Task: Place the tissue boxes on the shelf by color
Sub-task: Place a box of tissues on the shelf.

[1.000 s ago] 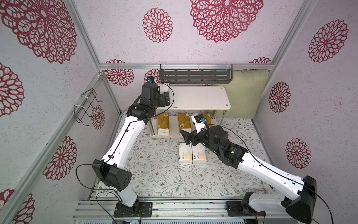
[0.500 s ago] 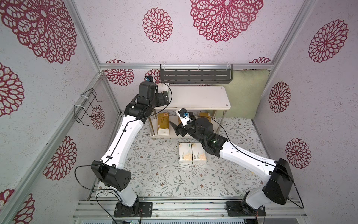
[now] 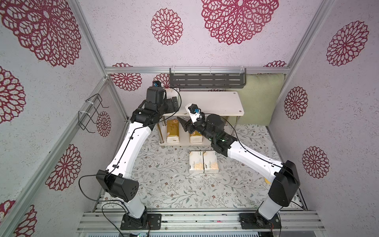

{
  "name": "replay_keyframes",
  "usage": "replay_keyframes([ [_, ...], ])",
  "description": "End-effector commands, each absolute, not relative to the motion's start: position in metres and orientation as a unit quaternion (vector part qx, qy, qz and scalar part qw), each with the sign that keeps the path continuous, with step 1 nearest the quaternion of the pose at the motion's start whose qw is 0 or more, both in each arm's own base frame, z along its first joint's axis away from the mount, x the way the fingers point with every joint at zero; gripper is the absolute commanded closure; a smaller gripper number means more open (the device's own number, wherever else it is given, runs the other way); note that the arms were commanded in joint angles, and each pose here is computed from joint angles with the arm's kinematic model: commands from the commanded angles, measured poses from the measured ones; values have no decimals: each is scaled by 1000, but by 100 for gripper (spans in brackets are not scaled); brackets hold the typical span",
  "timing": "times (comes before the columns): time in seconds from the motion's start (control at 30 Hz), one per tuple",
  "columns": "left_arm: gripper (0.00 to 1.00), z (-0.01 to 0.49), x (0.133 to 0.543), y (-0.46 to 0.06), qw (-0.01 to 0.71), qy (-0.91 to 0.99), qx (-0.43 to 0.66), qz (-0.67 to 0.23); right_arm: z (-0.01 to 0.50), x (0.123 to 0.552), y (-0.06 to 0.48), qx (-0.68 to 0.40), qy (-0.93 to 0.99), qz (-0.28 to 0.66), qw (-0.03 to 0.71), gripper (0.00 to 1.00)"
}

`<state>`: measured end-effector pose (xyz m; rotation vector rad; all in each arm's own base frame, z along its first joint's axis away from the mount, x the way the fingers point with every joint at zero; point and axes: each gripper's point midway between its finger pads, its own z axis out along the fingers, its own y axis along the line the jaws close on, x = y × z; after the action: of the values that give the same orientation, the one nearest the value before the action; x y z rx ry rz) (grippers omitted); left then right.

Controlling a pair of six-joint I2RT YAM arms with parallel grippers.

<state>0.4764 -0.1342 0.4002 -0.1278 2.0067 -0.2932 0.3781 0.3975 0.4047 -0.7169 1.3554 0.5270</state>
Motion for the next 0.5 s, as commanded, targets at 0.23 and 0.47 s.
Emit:
replay_keyframes([
  [0.23,3,415,471,-129,541,828,-59,-135,437,387,398,-281,560,277,729,50],
  [0.47,3,413,471,-129,541,828,-61,-137,431,396,409,-279,551,282,735,48],
])
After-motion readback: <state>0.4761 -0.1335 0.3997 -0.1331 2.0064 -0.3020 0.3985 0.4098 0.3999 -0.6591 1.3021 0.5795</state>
